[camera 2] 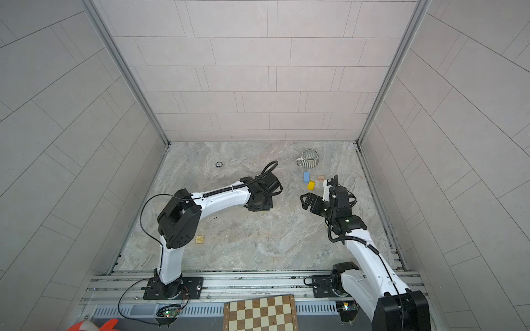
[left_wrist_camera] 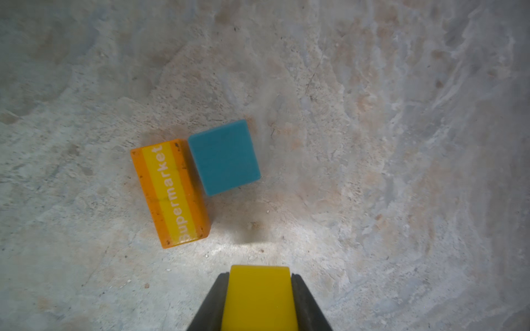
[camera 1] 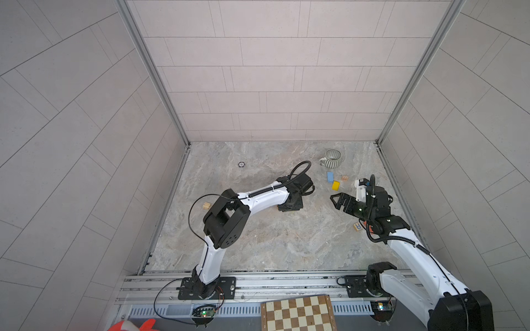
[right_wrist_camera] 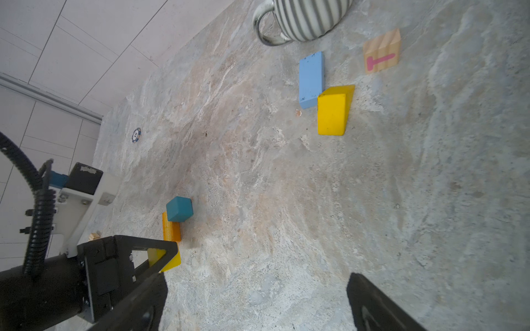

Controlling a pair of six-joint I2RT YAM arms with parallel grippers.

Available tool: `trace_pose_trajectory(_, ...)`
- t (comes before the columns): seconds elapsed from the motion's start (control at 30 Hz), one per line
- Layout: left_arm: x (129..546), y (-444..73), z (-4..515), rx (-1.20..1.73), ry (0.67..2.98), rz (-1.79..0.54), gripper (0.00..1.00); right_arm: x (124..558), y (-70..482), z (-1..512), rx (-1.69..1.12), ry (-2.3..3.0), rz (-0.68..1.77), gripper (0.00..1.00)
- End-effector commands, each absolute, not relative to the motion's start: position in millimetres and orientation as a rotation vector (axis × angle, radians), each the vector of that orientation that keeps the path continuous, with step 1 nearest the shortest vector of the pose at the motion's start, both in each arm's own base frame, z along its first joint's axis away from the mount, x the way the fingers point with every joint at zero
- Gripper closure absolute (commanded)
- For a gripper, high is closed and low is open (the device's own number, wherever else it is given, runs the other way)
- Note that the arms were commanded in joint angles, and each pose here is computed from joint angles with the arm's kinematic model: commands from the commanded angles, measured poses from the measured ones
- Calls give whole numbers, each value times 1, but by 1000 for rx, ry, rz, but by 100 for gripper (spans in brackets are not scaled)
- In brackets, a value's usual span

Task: Build the wood block tower
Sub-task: 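Lift the yellow cube with the left gripper and carry it to the orange block, then set the yellow cube by the orange block, open left gripper while right gripper approaches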

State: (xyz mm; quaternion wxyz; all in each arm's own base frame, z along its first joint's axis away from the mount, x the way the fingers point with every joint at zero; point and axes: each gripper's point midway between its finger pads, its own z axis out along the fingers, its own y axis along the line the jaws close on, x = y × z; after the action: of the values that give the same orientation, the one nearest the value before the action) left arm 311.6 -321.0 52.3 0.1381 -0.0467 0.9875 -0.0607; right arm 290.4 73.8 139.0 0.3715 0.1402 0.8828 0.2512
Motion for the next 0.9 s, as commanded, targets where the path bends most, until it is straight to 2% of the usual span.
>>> trace_pose_trajectory(0.0,318,-329,54,-181,2852,-196,70,289,75,142,335,2267,647,0)
trace_pose_trajectory(0.5,322,-328,30,-227,2897,-136,58,289,77,142,325,2260,663,0)
trace_pose_trajectory(0.73,322,-332,33,-221,2901,-172,38,287,76,143,308,2270,644,0)
trace_pose_trajectory(0.87,325,-334,56,-211,2863,-226,25,283,75,144,292,2272,629,2)
